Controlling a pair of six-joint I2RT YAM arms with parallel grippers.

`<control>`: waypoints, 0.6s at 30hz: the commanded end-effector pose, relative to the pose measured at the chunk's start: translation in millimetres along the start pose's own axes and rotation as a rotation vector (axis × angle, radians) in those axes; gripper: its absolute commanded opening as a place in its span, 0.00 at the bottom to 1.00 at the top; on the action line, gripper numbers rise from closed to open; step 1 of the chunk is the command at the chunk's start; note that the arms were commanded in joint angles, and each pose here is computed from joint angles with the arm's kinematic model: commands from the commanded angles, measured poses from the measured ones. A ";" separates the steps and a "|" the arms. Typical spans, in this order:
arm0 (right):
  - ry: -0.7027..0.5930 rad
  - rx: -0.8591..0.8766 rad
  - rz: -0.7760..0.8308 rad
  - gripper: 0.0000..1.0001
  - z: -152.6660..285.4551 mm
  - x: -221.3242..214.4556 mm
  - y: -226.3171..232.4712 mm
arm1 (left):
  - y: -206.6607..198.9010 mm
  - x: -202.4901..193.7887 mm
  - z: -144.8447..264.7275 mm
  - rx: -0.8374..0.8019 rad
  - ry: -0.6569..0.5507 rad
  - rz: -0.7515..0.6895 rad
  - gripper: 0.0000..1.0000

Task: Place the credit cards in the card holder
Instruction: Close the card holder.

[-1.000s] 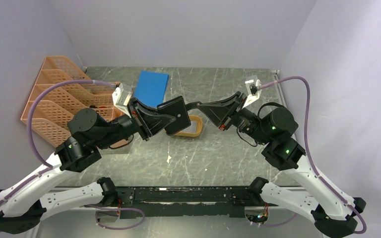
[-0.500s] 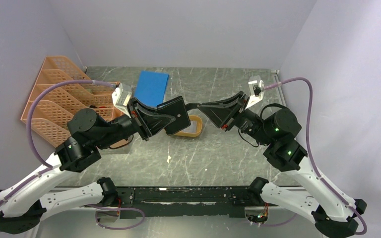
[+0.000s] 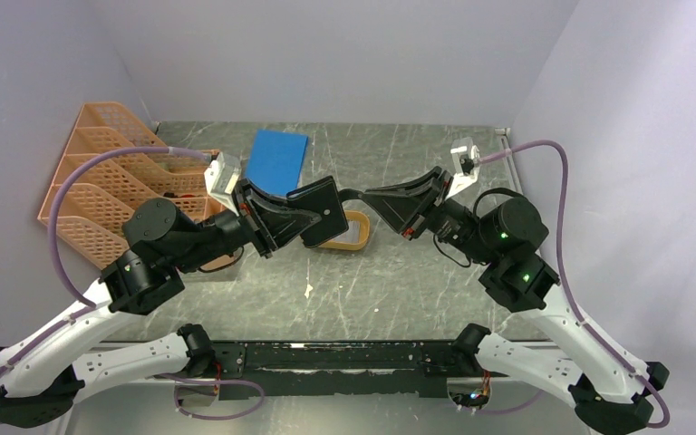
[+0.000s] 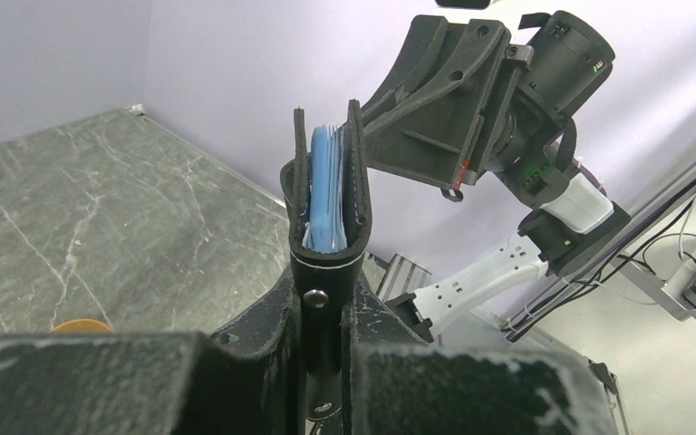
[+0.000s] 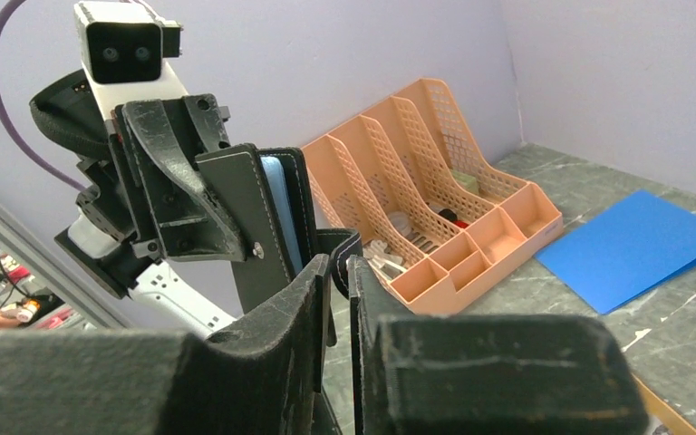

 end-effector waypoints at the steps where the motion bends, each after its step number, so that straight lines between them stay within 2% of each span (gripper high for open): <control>1: -0.021 0.019 0.005 0.18 -0.7 7.8 4.0 | -12.4 14.0 7.3 -0.050 -0.037 -0.023 0.05; 5: -0.025 0.007 0.003 0.23 -0.2 7.6 2.6 | -11.7 14.0 7.5 -0.045 -0.037 -0.024 0.05; 8: -0.028 0.009 0.006 0.19 0.5 8.1 2.9 | -11.9 14.1 8.2 -0.045 -0.038 -0.024 0.05; 12: -0.024 0.008 0.004 0.19 0.2 7.4 2.6 | -11.7 13.9 8.0 -0.044 -0.038 -0.024 0.05; 15: -0.026 0.010 0.006 0.15 0.7 8.3 3.3 | -11.5 13.6 7.7 -0.045 -0.037 -0.024 0.05; 18: -0.023 0.021 0.005 0.06 0.0 8.3 4.8 | -11.6 14.0 8.3 -0.045 -0.039 -0.024 0.05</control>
Point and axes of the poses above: each gripper's point midway between its finger pads, its own z axis back along the fingers, its own y axis along the line the jaws close on, x = y × z, the point moved 4 cm from there along z, back along the fingers, and after that the axes turned 5 degrees about z, right-handed, at the moved point
